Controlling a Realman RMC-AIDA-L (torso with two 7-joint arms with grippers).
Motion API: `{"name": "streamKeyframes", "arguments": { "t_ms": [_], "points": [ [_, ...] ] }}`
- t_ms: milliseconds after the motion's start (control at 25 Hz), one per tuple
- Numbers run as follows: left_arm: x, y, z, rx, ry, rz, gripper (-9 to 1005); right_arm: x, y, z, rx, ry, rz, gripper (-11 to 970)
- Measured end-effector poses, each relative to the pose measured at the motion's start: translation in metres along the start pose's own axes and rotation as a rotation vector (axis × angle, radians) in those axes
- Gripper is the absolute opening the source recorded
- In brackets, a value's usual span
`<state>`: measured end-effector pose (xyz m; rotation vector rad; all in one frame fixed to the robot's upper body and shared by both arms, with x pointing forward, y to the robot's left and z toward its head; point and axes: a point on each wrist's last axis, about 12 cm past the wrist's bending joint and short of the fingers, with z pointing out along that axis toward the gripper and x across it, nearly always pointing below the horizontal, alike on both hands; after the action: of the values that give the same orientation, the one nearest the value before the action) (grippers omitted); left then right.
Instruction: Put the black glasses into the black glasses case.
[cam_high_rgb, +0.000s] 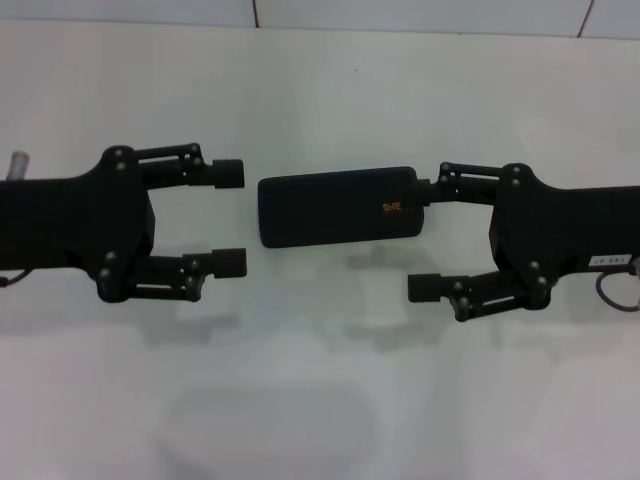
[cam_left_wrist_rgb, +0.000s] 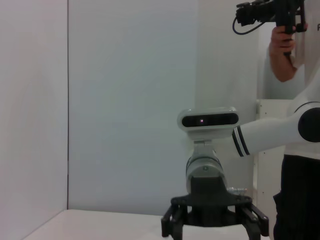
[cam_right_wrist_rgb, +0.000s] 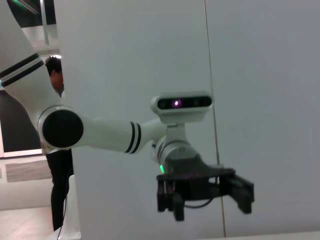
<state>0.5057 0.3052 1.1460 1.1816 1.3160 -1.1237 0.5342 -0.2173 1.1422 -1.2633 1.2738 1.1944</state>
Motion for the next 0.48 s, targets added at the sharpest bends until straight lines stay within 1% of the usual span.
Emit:
{"name": "streamKeyframes", "arguments": {
  "t_ms": [160,320,480],
  "points": [
    [0.006,-0.004,-0.001,-0.008,-0.010,-0.033,783,-0.001,-0.001,0.001,0.010,-0.016,-0.014,868],
    [0.010,-0.005,-0.003,-0.014,-0.014,-0.041,783,0.002,0.000,0.004,0.020,-0.048,-0.025,869],
    [0.012,-0.006,-0.004,-0.022,-0.016,-0.039,783,0.002,0.000,0.004,0.025,-0.048,-0.025,869]
  ]
}}
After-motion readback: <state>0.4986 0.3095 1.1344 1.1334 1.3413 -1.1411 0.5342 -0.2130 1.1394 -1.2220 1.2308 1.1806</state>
